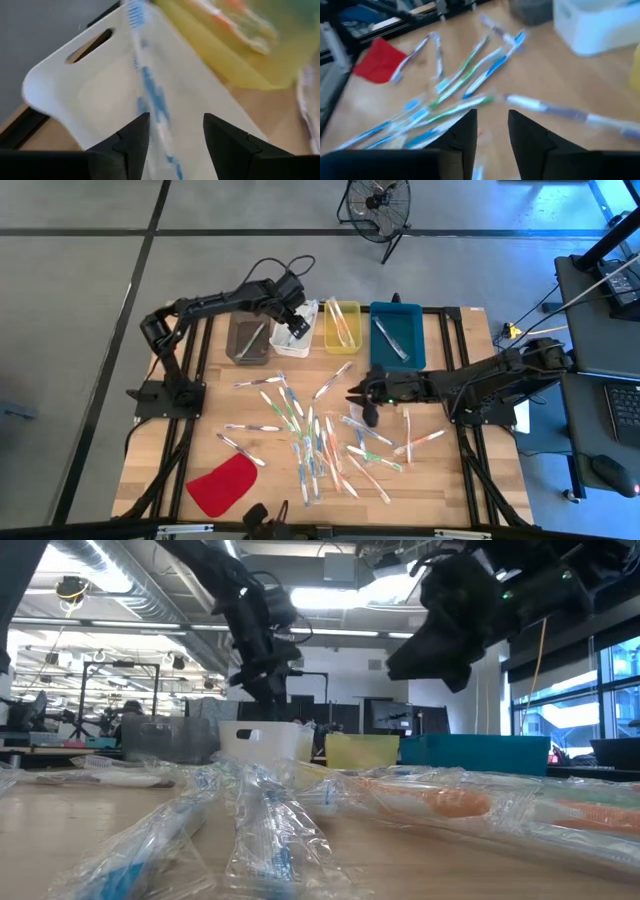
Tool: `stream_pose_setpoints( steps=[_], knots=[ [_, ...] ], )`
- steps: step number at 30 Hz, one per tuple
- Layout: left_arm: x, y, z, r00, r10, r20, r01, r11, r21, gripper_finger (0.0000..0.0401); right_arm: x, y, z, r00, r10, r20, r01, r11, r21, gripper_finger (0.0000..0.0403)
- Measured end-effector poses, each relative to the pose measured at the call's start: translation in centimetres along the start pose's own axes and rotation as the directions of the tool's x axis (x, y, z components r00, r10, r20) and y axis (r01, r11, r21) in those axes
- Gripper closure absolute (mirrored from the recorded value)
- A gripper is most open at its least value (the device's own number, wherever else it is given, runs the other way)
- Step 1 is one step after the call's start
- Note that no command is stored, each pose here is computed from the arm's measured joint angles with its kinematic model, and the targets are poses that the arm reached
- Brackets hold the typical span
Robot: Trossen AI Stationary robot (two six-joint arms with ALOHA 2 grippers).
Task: Pick & Place Toothbrushes
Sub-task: Put the orange toothbrush into the yellow bin
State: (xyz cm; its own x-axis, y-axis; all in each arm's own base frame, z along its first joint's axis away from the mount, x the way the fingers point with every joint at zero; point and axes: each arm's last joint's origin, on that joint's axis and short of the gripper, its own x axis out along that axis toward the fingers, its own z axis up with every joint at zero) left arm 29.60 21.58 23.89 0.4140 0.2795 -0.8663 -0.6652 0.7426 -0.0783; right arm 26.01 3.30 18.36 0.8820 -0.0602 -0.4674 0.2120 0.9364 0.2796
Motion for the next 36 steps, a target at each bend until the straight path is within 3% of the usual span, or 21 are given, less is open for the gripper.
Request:
stream_pose_setpoints(
  steps=[10,16,22,28,32,36],
  knots=[
    [-1.2,-3.6,-3.1,0.988,-0.089,0.128,0.075,0.991,0.111,0.0232,-3.6,1.6,-0.3,0.984,0.084,-0.155,-0.076,0.995,0.057,0.0340],
    [-1.7,-5.8,-5.6,0.960,-0.170,0.222,0.136,0.977,0.162,0.0233,-5.4,3.2,1.1,0.932,0.012,-0.363,0.018,0.997,0.079,0.0358],
    [-1.1,-7.8,-8.1,0.941,-0.240,0.240,0.191,0.959,0.208,0.0233,-6.8,3.8,2.2,0.881,-0.059,-0.469,0.129,0.984,0.120,0.0365],
    [-0.4,-10.0,-10.4,0.913,-0.317,0.256,0.252,0.933,0.258,0.0233,-7.8,3.2,0.8,0.783,-0.151,-0.604,0.326,0.926,0.190,0.0365],
    [-0.3,-11.4,-11.6,0.893,-0.367,0.262,0.292,0.914,0.283,0.0232,-8.7,3.1,-0.1,0.714,-0.206,-0.670,0.462,0.857,0.229,0.0365],
    [-0.5,-12.8,-12.7,0.867,-0.419,0.269,0.327,0.887,0.326,0.0232,-9.3,3.4,-0.7,0.678,-0.228,-0.699,0.545,0.794,0.269,0.0365]
  ],
)
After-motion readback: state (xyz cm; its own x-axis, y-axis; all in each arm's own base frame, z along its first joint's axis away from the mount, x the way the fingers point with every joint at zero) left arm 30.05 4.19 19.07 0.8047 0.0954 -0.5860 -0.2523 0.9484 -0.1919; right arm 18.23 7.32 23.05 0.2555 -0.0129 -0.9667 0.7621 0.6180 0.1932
